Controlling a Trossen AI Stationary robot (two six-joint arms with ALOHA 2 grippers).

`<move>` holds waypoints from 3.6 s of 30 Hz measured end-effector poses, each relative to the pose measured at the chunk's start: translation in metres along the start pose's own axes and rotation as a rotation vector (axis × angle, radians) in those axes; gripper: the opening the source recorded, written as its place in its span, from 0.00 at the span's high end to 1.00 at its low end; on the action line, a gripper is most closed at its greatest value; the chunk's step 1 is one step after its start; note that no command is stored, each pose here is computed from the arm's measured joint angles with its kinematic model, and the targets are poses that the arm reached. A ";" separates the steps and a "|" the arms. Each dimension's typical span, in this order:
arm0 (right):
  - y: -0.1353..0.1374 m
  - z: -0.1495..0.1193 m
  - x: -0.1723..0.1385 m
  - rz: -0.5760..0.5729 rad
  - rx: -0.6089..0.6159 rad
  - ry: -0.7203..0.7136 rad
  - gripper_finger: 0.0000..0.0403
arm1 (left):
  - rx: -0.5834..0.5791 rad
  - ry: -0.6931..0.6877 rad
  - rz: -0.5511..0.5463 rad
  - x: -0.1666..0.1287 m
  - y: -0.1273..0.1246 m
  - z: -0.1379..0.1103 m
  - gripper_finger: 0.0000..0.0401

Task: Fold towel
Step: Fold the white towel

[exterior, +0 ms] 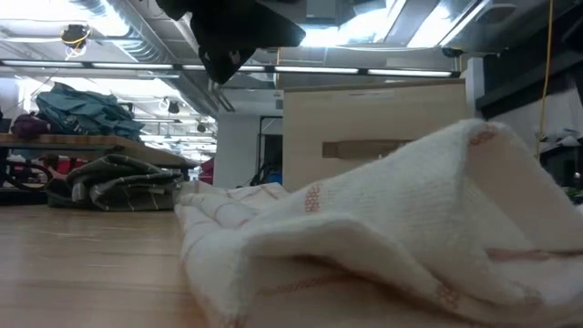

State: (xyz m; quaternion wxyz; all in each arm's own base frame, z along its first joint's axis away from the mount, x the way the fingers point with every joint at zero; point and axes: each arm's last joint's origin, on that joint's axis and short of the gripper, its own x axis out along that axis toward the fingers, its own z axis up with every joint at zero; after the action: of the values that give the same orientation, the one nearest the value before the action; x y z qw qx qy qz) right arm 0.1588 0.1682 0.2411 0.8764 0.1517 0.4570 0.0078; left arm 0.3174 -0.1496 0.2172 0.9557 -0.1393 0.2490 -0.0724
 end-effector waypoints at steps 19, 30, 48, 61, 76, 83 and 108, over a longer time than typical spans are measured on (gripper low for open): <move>0.017 -0.013 0.063 0.160 0.027 -0.044 0.69 | 0.326 0.174 0.008 -0.005 -0.008 -0.023 0.61; 0.009 0.012 0.089 0.131 -0.064 0.015 0.69 | 0.555 0.323 0.029 -0.008 0.001 -0.035 0.59; -0.012 0.075 0.126 0.015 0.041 -0.048 0.69 | 0.674 0.280 0.004 0.024 0.016 -0.043 0.60; -0.020 0.085 0.130 -0.006 0.072 -0.061 0.69 | 0.740 0.385 0.009 0.046 0.026 -0.072 0.60; -0.020 0.080 0.130 0.035 -0.170 0.013 0.69 | 0.797 0.695 0.028 0.028 0.031 -0.093 0.60; -0.017 0.078 0.130 0.133 -0.361 0.057 0.69 | 0.809 0.635 0.059 0.015 0.022 -0.080 0.60; 0.027 0.032 0.140 0.183 -1.014 0.042 0.69 | 0.758 0.367 -0.167 0.004 -0.068 -0.084 0.60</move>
State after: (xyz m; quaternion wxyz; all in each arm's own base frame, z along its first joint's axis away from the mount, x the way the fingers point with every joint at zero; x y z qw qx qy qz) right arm 0.2694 0.2076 0.1535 0.8263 -0.2530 0.3980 0.3078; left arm 0.2752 -0.2341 0.1657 0.8699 0.2175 0.3588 -0.2594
